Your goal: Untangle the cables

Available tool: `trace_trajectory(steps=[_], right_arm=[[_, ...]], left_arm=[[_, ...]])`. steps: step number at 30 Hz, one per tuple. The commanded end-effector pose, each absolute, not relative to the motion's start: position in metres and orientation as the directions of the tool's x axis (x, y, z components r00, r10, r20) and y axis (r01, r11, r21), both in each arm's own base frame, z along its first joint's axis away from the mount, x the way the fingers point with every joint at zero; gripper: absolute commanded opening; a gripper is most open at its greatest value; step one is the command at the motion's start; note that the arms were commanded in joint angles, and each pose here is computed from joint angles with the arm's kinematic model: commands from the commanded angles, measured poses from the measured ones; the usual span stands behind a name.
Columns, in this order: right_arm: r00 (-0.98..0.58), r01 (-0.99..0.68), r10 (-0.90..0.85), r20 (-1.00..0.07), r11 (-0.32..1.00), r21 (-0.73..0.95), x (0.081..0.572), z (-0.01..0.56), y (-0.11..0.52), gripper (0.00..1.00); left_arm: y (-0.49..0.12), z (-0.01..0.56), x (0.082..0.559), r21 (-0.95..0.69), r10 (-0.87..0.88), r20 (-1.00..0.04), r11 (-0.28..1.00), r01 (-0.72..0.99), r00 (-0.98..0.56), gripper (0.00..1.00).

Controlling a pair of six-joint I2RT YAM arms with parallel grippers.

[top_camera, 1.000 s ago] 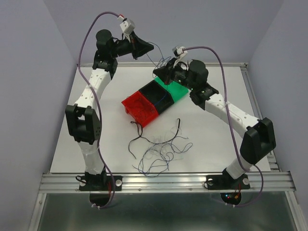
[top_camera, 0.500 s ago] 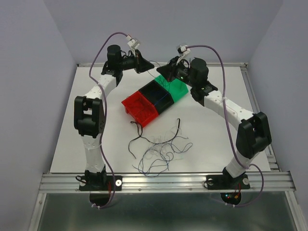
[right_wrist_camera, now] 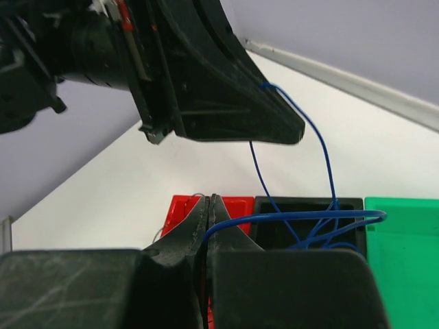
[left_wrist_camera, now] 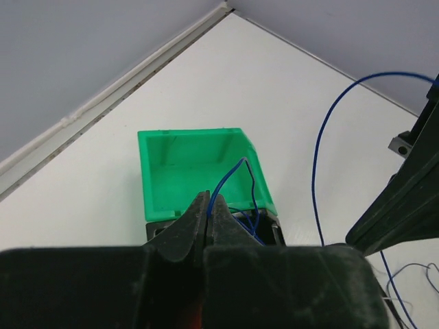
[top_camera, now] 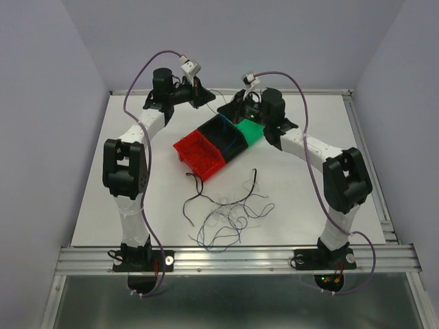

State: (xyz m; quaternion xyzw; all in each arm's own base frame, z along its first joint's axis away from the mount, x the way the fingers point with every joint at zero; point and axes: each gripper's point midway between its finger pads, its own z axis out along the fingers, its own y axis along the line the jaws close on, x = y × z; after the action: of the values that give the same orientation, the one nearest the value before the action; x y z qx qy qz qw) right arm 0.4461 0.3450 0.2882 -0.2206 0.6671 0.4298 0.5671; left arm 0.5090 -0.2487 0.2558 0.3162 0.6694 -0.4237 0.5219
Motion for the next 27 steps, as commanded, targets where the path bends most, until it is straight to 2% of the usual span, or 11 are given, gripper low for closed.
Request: trace_trajectory(steps=[1,7,19,22,27], right_arm=[[-0.264,-0.801,0.212,-0.941,0.495,0.336,0.463,0.286,0.349,0.01],[-0.344,-0.782,0.214,-0.914,0.475,0.405,0.486,0.248,0.352,0.01],[-0.42,-0.735,0.207,-0.884,0.493,0.465,0.516,0.193,0.357,0.01],[-0.414,-0.746,0.192,-0.89,0.488,0.452,0.514,0.189,0.363,0.01],[-0.356,-0.728,0.11,-0.928,0.59,0.349,0.516,0.183,0.375,0.01]], left_arm=[[-0.242,0.239,0.53,-0.148,0.049,-0.978,0.532,0.834,-0.205,0.0],[-0.245,0.186,0.529,-0.189,0.121,-0.947,0.543,0.819,-0.298,0.0],[-0.233,0.156,0.51,-0.127,0.259,-0.896,0.628,0.767,-0.36,0.0],[-0.231,0.155,0.508,-0.079,0.285,-0.89,0.674,0.735,-0.357,0.0],[-0.234,0.153,0.507,0.009,0.335,-0.88,0.719,0.695,-0.336,0.0]])
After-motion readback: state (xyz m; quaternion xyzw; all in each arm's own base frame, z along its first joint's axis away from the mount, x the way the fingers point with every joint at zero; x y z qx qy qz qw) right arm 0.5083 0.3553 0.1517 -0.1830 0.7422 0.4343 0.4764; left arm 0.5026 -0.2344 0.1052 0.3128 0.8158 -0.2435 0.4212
